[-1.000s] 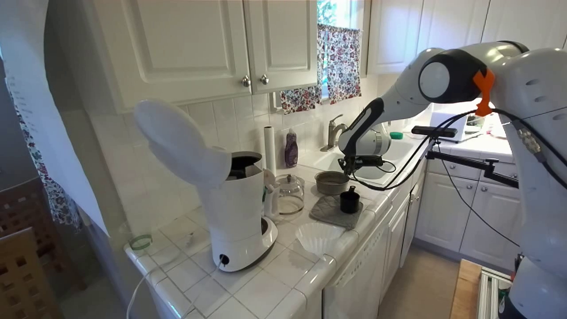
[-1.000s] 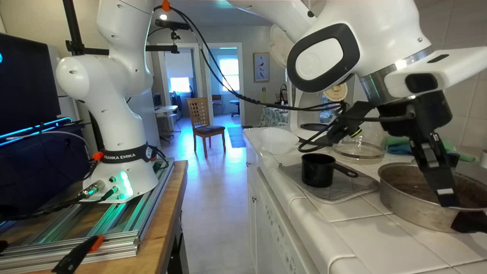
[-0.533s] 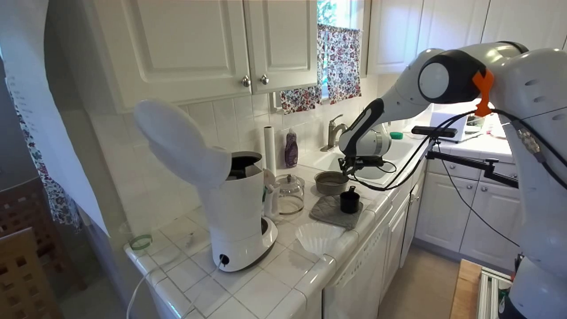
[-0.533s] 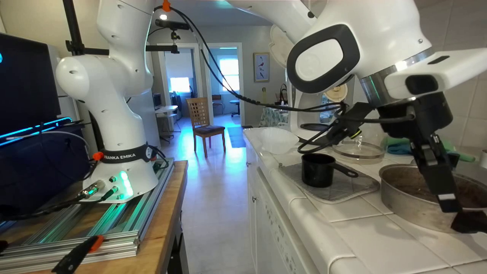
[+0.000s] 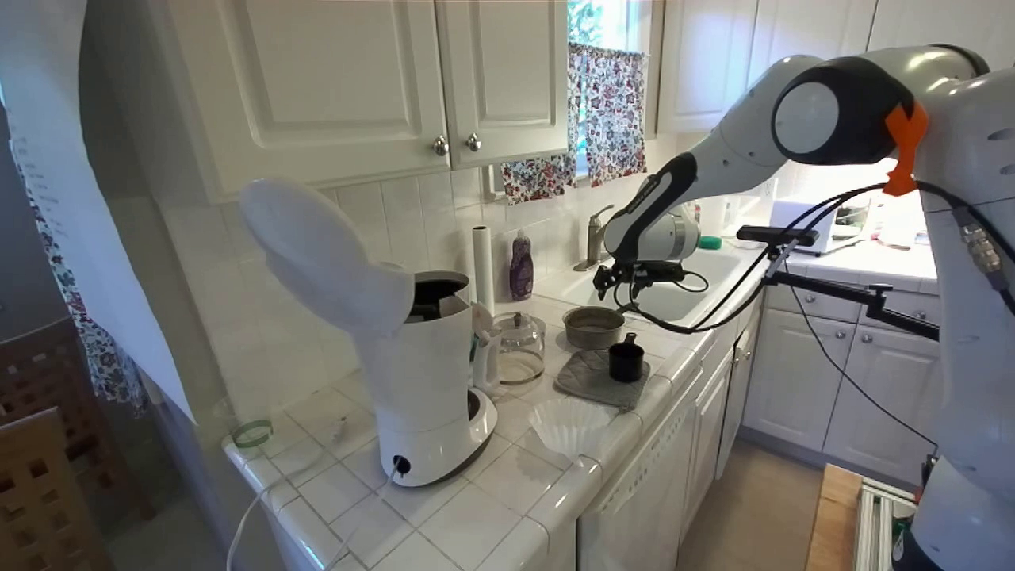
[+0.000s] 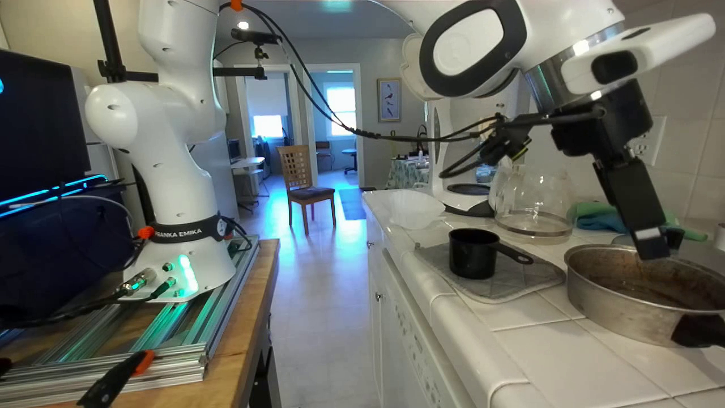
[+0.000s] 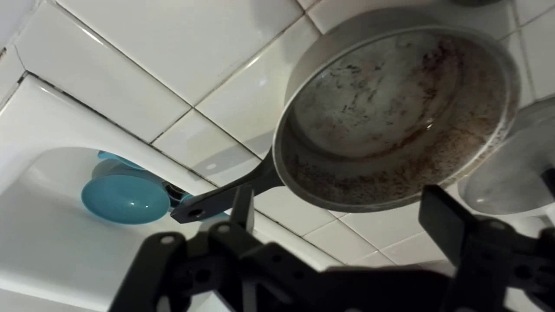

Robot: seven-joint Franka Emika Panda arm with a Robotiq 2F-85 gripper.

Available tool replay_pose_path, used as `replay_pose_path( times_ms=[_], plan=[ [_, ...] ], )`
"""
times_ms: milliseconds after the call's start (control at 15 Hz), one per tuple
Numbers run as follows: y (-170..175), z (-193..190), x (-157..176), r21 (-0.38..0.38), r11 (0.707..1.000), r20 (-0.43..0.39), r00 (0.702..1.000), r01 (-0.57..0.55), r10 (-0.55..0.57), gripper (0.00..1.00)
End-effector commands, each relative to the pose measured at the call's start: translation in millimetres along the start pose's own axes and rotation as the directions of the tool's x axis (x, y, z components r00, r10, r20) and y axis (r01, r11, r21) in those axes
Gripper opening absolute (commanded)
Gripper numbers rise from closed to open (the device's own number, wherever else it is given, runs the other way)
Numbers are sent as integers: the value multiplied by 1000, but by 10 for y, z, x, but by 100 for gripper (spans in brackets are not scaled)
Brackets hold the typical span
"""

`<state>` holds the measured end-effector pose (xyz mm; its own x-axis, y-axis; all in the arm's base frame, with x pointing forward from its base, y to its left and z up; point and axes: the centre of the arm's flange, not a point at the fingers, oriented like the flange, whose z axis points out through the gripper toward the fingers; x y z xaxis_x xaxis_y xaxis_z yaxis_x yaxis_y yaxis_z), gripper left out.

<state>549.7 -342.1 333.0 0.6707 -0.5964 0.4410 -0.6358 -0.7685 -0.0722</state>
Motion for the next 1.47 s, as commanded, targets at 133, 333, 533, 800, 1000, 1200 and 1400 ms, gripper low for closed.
replay_pose_path(
  times_ms=[133,333,533,800,1000,1200,1400],
  plan=[
    [-355,-676,-310,20,995,72,992,103,-104,100],
    [-617,-897,-460,43,982,126,974,184,-188,100],
    [-926,-1055,-642,55,959,183,941,279,-285,100],
    [-1359,-1136,-888,51,903,234,874,426,-425,100],
    [-1704,-1113,-1078,55,838,233,810,542,-539,100],
    [-2026,-1117,-1267,86,773,206,747,629,-632,100],
    [-2291,-1132,-1488,127,698,169,678,705,-715,100]
  ],
)
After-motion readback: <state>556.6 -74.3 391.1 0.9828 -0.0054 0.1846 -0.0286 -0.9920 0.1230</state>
